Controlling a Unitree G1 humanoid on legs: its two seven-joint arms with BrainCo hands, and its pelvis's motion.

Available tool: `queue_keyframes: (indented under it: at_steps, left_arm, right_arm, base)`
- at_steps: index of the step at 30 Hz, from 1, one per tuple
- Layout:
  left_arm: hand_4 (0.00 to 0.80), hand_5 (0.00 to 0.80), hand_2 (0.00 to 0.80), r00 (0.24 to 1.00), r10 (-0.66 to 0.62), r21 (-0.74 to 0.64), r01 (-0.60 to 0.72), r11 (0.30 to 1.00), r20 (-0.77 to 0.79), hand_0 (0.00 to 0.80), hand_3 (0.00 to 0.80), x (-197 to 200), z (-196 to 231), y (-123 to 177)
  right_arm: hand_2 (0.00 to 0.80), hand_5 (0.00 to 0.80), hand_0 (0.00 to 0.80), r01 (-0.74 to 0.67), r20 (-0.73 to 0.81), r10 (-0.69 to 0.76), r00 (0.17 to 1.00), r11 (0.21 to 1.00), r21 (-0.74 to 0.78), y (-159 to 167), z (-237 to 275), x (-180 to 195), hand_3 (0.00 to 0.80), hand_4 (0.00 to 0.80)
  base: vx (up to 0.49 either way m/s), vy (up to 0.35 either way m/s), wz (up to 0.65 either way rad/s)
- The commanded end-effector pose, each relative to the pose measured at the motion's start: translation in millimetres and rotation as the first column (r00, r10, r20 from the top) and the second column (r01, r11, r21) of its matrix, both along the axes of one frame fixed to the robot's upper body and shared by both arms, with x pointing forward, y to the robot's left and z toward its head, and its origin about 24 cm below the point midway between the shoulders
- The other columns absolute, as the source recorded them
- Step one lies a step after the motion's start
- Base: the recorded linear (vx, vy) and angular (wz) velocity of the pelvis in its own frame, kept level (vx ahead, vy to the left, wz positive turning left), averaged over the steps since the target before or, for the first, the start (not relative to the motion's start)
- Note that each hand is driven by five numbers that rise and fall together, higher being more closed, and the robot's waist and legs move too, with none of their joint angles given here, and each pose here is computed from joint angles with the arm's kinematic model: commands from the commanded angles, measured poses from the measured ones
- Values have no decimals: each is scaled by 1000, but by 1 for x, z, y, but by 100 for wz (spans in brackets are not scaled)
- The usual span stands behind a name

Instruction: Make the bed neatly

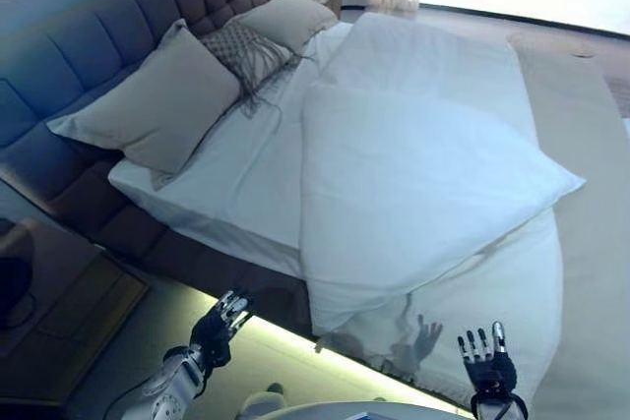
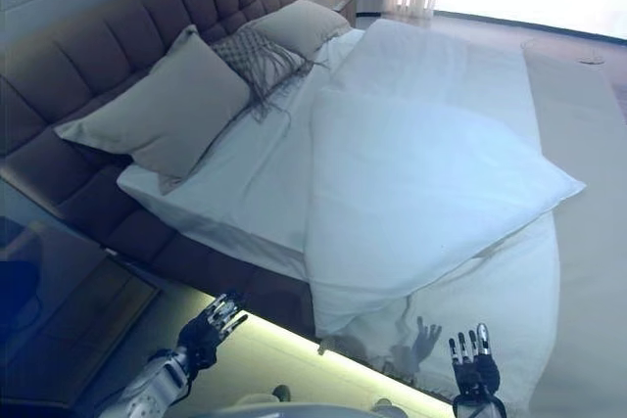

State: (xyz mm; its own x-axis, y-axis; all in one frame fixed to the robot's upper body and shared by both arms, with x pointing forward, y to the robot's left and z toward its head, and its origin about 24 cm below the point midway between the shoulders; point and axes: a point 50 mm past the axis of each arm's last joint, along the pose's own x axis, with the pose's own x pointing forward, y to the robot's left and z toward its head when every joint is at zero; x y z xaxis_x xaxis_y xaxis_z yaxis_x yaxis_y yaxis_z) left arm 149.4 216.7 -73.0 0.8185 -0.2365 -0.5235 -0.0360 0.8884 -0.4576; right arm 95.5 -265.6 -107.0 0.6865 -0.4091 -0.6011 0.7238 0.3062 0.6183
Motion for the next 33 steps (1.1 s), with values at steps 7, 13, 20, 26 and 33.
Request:
queue_keyframes:
  at_steps: [7, 13, 20, 26, 33]
  left_arm:
    - [0, 0, 0, 995, 15, 7, -15, 1000, 103, 0, 0, 18, 17, 12]
    - [0, 0, 0, 991, -21, 1, 21, 1000, 134, 0, 0, 27, 22, 11]
    - [0, 0, 0, 985, 17, -31, -12, 999, 170, 0, 0, 45, 32, 6]
    - [0, 0, 0, 986, 73, -51, -66, 997, 151, 0, 0, 31, 27, 7]
    - [0, 0, 0, 990, 55, -41, -50, 998, 128, 0, 0, 24, 19, 3]
  right_arm:
    - [0, 0, 0, 42, 160, -33, 987, 998, -54, -2, 21, 23, 0, 0]
    - [0, 0, 0, -13, 165, 25, 986, 997, -73, -1, 25, 35, 0, 0]
    - [0, 0, 0, -46, 160, 52, 986, 998, -42, 0, 22, 51, 0, 0]
    - [0, 0, 0, -99, 123, 105, 987, 994, -51, 8, 23, 50, 0, 0]
    - [0, 0, 0, -139, 112, 146, 983, 988, -66, 11, 23, 50, 0, 0]
  base:
    - [96, 148, 9]
    - [81, 101, -2]
    - [171, -246, -21]
    - [143, -261, -9]
    - [74, -280, -7]
